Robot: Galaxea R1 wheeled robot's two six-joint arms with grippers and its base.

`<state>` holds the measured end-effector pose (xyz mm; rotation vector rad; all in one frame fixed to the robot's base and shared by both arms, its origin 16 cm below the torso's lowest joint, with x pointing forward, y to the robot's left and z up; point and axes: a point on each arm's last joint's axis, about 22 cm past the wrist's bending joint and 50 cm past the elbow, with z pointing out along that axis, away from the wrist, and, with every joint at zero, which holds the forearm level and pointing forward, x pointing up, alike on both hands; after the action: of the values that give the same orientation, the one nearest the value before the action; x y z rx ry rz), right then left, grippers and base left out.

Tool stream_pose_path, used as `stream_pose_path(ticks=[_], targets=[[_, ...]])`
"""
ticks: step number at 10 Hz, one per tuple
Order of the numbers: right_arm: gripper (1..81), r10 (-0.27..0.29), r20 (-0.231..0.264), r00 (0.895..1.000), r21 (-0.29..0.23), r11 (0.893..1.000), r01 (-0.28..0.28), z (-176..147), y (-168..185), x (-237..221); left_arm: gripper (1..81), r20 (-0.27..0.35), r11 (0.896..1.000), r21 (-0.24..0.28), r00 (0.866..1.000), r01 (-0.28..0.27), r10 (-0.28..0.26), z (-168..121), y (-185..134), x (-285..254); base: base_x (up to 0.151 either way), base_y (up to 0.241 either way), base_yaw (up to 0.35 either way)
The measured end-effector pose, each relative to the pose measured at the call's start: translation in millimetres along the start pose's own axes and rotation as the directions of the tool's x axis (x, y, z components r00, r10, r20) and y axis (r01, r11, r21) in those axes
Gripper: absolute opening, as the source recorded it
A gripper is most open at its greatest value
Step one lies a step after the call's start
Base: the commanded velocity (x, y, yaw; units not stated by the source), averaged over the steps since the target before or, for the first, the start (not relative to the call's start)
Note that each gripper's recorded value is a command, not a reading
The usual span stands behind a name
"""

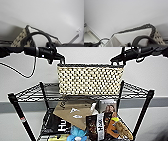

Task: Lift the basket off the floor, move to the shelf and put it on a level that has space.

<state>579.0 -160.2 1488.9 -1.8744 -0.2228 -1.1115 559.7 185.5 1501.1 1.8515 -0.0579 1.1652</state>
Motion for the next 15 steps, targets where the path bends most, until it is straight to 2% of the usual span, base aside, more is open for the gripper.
stream_pose_path(ticks=[2, 4, 8, 9, 11, 14, 15], targets=[[1.0, 0.004, -0.031, 0.999, -0.002, 1.000, -0.005, 10.4, 11.8, 8.6, 1.0, -0.015, 1.000, 0.016, 1.000, 0.008, -0.008, 10.6, -9.9, 9.9, 0.000, 0.000, 0.000], [1.0, 0.020, -0.073, 0.997, 0.004, 1.000, -0.020, 19.7, 28.0, 12.9, 1.0, -0.036, 1.000, 0.000, 0.999, 0.020, -0.020, 25.3, -22.0, 11.9, 0.000, 0.000, 0.000], [1.0, 0.055, -0.104, 0.993, 0.020, 0.998, -0.054, 26.6, 40.1, 12.2, 1.0, -0.043, 1.000, 0.008, 0.999, 0.025, -0.025, 20.9, -29.0, 13.4, 0.000, 0.000, 0.000], [81.1, 0.059, -0.102, 0.993, 0.022, 0.998, -0.057, 26.7, 39.6, 11.8, 81.1, -0.041, 1.000, 0.014, 0.999, 0.000, 0.000, 20.2, -30.0, 12.1, 0.000, 0.000, 0.000], [81.1, 0.017, -0.094, 0.995, 0.022, 1.000, -0.015, 27.7, 35.5, 7.4, 81.1, -0.024, 1.000, 0.020, 1.000, 0.018, -0.017, 20.6, -33.7, 5.1, 0.000, 0.000, 0.000], [81.1, 0.006, -0.100, 0.995, 0.030, 1.000, -0.003, 16.6, 35.5, 3.3, 81.1, -0.014, 1.000, 0.014, 1.000, 0.009, -0.009, 17.0, -31.5, -1.0, 0.000, 0.000, 0.000], [81.1, 0.013, -0.062, 0.998, 0.021, 1.000, -0.012, 10.6, 39.8, -8.1, 81.1, -0.016, 1.000, 0.012, 1.000, 0.005, -0.004, 13.7, -29.5, -0.5, 0.000, 0.000, 0.000]])
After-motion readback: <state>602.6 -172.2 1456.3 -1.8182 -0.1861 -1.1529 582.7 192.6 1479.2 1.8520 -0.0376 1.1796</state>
